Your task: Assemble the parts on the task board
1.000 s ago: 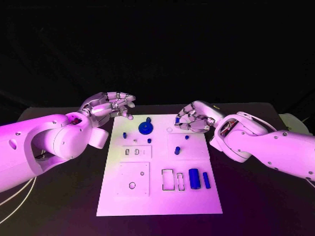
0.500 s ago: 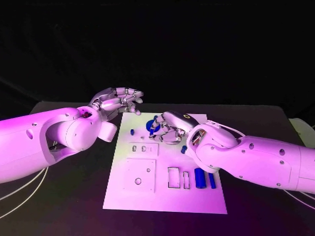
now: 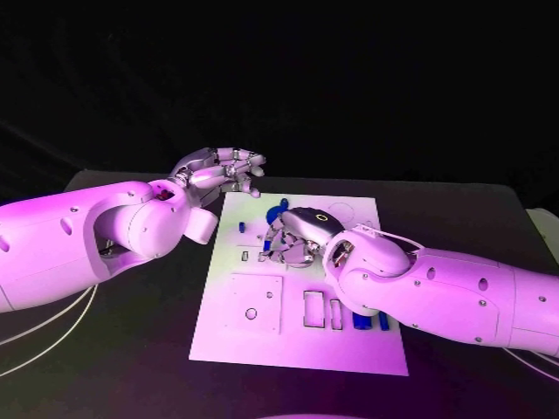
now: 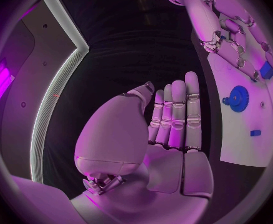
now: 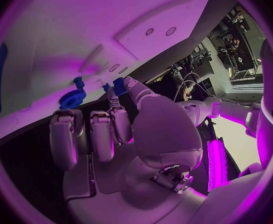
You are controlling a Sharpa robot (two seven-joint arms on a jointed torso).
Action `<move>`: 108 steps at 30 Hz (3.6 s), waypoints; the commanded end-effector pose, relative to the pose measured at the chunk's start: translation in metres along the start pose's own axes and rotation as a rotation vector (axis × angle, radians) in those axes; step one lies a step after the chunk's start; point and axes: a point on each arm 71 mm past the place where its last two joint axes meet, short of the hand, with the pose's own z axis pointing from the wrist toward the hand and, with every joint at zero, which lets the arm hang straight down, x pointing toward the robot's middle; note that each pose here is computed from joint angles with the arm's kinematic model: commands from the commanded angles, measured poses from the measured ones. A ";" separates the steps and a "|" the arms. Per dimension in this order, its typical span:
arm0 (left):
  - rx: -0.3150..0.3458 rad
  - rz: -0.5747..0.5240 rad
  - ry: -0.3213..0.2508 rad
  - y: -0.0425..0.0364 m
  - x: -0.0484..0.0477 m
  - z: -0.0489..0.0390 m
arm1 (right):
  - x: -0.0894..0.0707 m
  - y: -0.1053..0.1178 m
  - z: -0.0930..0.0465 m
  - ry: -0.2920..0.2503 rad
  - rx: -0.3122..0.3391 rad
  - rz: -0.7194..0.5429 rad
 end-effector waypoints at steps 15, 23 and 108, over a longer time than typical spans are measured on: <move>0.004 -0.009 0.027 -0.0010 0.0039 -0.0005 | 0.010 -0.005 0.003 0.051 0.017 -0.103; 0.003 -0.010 0.028 -0.0009 0.0040 -0.0006 | 0.014 -0.005 0.004 0.063 0.018 -0.117; -0.419 0.490 0.241 0.0348 -0.0076 0.0114 | -0.079 -0.049 -0.075 -0.040 -0.069 0.370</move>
